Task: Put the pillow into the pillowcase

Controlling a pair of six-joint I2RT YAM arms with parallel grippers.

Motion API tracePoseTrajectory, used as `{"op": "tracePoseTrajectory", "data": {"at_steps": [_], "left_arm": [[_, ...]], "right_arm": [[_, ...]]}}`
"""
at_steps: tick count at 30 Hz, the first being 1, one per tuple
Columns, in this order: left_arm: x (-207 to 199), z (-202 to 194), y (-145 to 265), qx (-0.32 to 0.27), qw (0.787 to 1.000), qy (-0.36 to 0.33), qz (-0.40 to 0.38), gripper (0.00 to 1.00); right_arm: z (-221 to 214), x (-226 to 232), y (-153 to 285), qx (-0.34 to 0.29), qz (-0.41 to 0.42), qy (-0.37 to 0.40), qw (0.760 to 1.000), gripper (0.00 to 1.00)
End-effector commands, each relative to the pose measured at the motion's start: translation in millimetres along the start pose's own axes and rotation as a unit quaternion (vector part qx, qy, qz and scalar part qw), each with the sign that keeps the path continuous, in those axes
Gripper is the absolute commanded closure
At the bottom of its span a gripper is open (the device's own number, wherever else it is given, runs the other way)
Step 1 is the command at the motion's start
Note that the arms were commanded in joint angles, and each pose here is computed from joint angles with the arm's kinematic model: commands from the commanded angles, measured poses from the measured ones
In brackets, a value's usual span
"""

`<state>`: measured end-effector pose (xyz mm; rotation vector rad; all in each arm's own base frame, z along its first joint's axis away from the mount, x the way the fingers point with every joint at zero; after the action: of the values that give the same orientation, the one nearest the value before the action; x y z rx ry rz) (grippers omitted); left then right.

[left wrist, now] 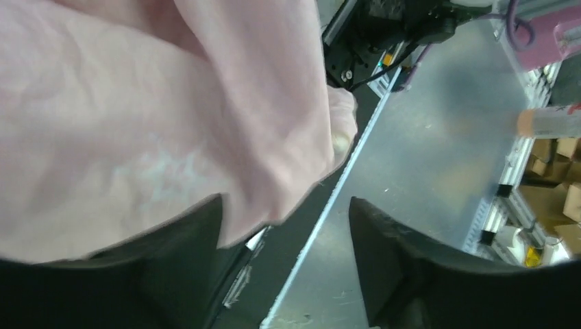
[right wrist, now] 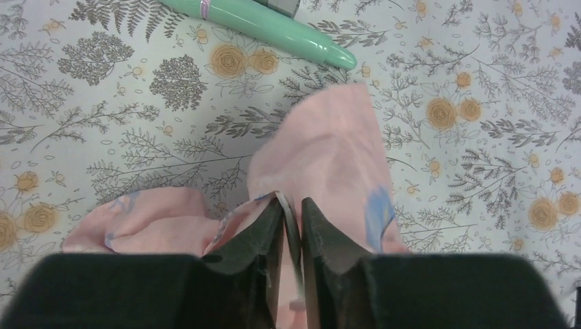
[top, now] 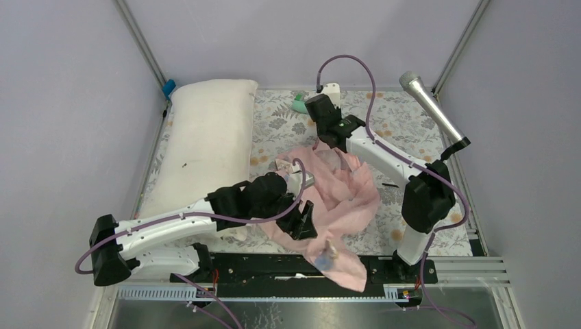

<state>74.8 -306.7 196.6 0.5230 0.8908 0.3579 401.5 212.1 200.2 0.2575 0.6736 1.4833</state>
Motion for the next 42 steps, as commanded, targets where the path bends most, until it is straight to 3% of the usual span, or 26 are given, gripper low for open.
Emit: {"op": "tracePoseTrajectory", "data": {"at_steps": [1,3,6,8,11,14,19,26,29,32,34,36,38,42], "left_arm": [[-15,66,28,-0.133,0.991,-0.009,0.028,0.24],[12,82,46,-0.160,0.982,0.023,0.094,0.22],[57,112,72,-0.213,0.959,0.078,0.167,0.20],[75,133,77,-0.225,0.956,0.093,0.163,0.20],[102,166,64,-0.225,0.953,0.095,0.180,0.16],[139,195,44,-0.220,0.947,0.117,0.205,0.04],[188,231,10,-0.204,0.951,0.143,0.184,0.01],[224,237,-55,-0.134,0.967,0.153,0.150,0.01],[237,225,-76,-0.113,0.968,0.173,0.142,0.04],[245,210,-93,-0.098,0.967,0.183,0.146,0.07],[251,202,-101,-0.089,0.966,0.190,0.150,0.12],[256,194,-108,-0.082,0.964,0.199,0.153,0.23],[259,189,-114,-0.077,0.964,0.205,0.154,0.37],[263,193,-110,-0.088,0.960,0.204,0.172,0.88]], "right_arm": [[21,-3,14,-0.008,0.014,0.002,1.000,0.63],[24,-7,29,-0.014,0.031,-0.012,0.999,0.47],[19,-18,56,-0.019,0.056,-0.040,0.997,0.35],[11,-22,73,-0.022,0.075,-0.060,0.995,0.29],[-10,-16,102,-0.016,0.124,-0.081,0.989,0.27],[-38,8,134,-0.013,0.158,-0.068,0.985,0.26],[-97,55,177,0.005,0.210,-0.054,0.976,0.26],[-176,108,188,0.052,0.239,-0.013,0.969,0.19],[-202,127,178,0.078,0.253,-0.004,0.964,0.05],[-225,140,167,0.106,0.248,0.015,0.963,0.01],[-239,144,157,0.117,0.236,0.027,0.964,0.02],[-252,144,147,0.131,0.220,0.043,0.966,0.08],[-261,138,137,0.147,0.203,0.048,0.967,0.25],[-259,106,126,0.154,0.165,0.034,0.974,0.67]]}}
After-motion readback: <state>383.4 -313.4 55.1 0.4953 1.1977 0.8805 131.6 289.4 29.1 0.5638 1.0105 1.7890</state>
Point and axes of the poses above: each gripper's point midway between its finger pads, its own y axis back along the fingers, its own x axis along the line the jaws close on, z = x × y, the point moved 2 cm from there along y, back along the fingers, and after that the axes turned 9 degrees about y, right-handed, at the moved point
